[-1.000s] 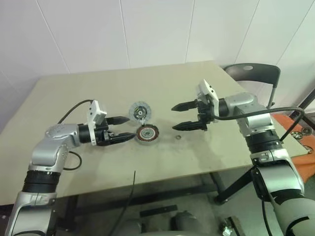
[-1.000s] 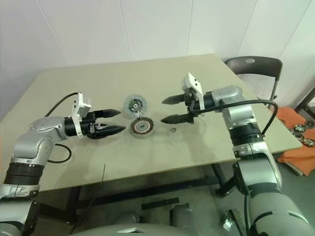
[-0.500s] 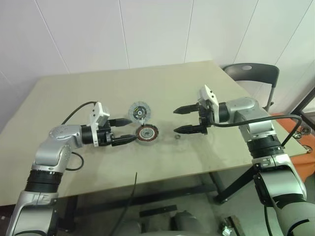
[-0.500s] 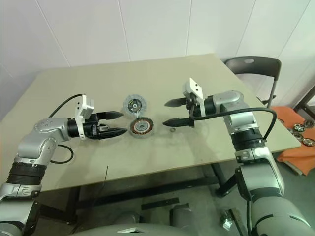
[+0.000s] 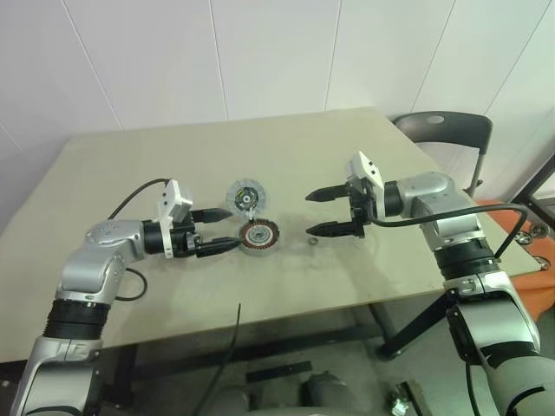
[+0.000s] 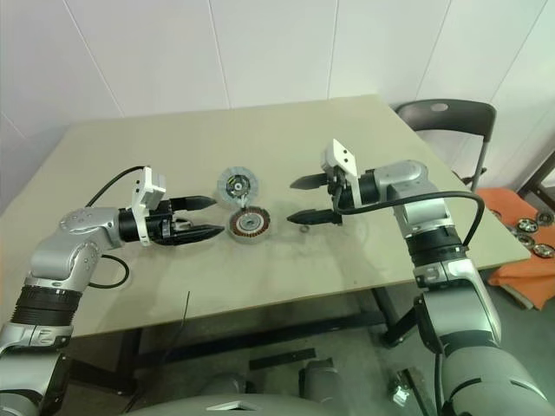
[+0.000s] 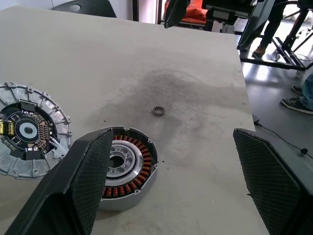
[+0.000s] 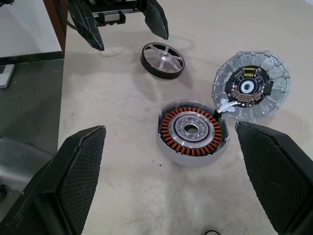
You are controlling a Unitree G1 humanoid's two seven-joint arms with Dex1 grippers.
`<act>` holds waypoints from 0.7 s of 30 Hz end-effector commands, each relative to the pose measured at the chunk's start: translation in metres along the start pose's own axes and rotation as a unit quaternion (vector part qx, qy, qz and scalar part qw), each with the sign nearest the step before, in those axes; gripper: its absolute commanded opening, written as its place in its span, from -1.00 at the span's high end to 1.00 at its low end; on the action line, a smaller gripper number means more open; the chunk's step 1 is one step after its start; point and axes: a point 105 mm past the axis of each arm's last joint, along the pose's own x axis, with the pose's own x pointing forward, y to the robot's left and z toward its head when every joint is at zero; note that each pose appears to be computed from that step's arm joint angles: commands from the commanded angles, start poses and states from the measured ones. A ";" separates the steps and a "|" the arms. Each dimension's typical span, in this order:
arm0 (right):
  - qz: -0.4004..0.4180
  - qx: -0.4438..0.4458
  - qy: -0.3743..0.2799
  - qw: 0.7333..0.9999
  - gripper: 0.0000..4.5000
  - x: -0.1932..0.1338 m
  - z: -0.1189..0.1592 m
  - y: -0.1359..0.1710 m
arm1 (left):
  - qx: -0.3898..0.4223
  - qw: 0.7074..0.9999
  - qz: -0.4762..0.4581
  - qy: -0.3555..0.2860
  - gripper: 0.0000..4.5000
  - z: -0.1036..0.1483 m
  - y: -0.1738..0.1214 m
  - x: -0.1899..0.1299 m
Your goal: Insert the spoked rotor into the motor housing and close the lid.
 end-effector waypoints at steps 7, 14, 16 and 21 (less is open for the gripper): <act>0.000 -0.032 -0.001 0.999 -0.97 -0.002 0.014 -0.002 | 0.029 0.999 0.010 -0.011 -0.86 0.014 0.004 -0.007; -0.005 -0.033 -0.004 0.999 -0.97 -0.001 0.014 -0.003 | 0.032 0.999 0.017 -0.012 -0.86 0.018 0.008 -0.009; -0.004 -0.033 -0.004 0.999 -0.97 -0.001 0.014 -0.003 | 0.033 0.999 0.015 -0.012 -0.86 0.018 0.007 -0.008; -0.003 -0.032 -0.007 0.999 -0.97 -0.002 0.017 -0.003 | 0.037 0.999 0.017 -0.010 -0.86 0.019 0.009 -0.010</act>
